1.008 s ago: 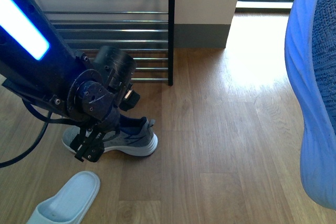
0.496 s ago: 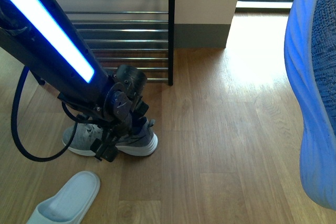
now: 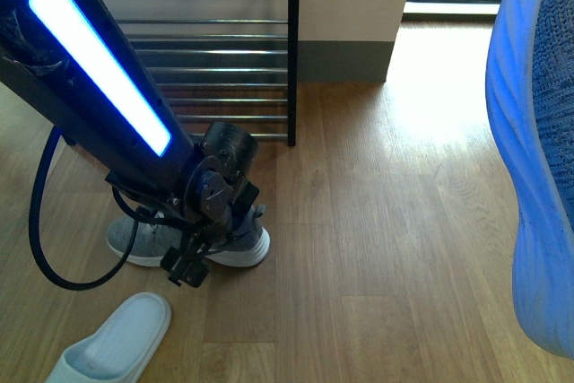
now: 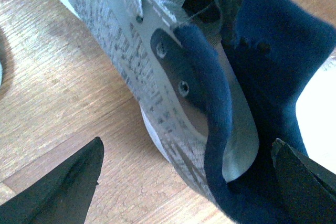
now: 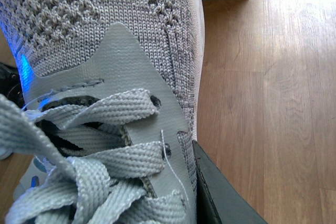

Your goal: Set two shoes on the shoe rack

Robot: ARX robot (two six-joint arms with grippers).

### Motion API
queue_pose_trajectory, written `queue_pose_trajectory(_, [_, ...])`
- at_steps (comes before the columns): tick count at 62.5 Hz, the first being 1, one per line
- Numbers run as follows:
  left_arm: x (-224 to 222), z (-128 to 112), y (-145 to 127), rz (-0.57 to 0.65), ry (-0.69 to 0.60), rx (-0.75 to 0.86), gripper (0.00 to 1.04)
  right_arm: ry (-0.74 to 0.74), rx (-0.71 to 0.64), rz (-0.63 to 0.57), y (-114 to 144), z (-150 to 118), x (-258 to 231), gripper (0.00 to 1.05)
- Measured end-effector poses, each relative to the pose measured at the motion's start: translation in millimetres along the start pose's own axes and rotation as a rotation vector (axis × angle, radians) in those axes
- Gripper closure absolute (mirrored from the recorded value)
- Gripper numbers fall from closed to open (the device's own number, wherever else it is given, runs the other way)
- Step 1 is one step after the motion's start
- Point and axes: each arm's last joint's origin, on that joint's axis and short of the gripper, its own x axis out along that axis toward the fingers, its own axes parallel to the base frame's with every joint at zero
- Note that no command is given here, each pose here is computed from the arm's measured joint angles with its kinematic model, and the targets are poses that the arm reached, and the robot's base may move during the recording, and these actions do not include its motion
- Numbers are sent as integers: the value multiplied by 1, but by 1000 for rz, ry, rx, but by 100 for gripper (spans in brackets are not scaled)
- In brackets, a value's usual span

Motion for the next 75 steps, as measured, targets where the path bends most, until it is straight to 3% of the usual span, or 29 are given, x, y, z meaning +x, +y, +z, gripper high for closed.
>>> queue_pose_trajectory(20, [-16, -7, 0, -17, 19, -28, 9, 0, 0, 0, 0, 0, 0, 103])
queue_pose_trajectory(60, [14, -12, 15, 68, 43, -71, 9, 0, 0, 0, 0, 0, 0, 103])
queue_pose_trajectory(75, [9, -13, 19, 40, 37, -74, 9, 0, 0, 0, 0, 0, 0, 103])
